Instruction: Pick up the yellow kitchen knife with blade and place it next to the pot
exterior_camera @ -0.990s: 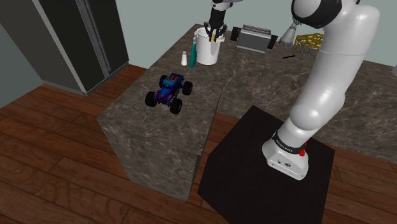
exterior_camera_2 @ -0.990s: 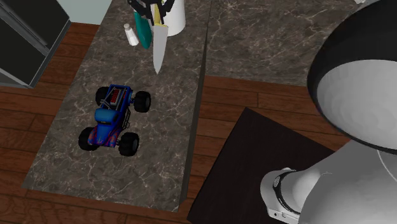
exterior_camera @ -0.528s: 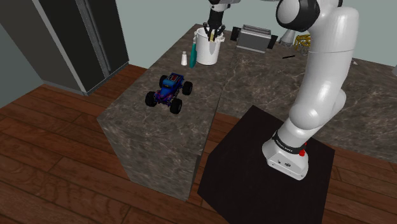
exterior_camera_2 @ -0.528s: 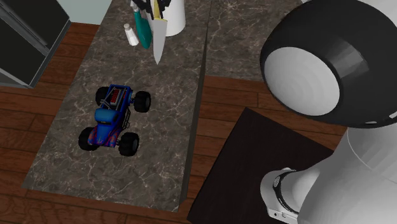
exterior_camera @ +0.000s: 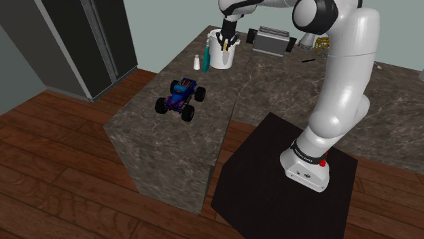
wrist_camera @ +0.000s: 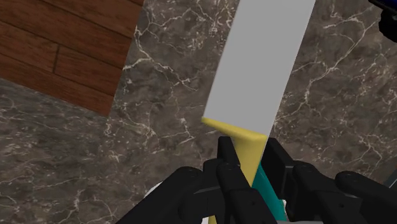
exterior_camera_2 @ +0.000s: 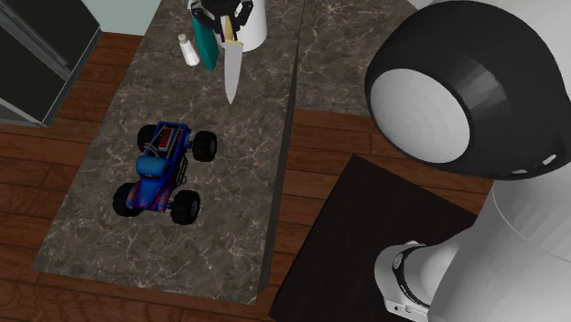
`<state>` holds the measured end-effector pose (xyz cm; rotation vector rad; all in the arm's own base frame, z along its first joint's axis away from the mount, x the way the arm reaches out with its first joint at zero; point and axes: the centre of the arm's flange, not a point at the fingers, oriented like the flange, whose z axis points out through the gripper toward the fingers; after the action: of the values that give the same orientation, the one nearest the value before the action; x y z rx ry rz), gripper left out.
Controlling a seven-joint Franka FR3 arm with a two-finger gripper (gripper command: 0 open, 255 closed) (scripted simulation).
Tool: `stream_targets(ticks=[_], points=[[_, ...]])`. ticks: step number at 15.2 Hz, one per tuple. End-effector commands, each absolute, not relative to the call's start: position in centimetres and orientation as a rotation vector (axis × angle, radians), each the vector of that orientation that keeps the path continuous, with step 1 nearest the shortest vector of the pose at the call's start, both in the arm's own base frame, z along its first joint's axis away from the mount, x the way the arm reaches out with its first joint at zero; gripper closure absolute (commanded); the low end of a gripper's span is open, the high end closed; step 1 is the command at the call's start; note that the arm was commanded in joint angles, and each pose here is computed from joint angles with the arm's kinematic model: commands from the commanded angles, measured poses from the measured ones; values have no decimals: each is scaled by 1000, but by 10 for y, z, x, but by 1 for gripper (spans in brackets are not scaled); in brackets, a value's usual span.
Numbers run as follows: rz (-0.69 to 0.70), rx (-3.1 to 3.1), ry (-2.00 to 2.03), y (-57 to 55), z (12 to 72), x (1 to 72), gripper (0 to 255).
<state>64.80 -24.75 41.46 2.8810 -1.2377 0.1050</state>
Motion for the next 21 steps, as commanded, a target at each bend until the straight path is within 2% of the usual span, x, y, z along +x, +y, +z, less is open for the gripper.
stream_targets(ticks=[1, 21], points=[[106, 2881, -1238, -247, 404, 648, 255], [106, 2881, -1238, -247, 299, 648, 255]])
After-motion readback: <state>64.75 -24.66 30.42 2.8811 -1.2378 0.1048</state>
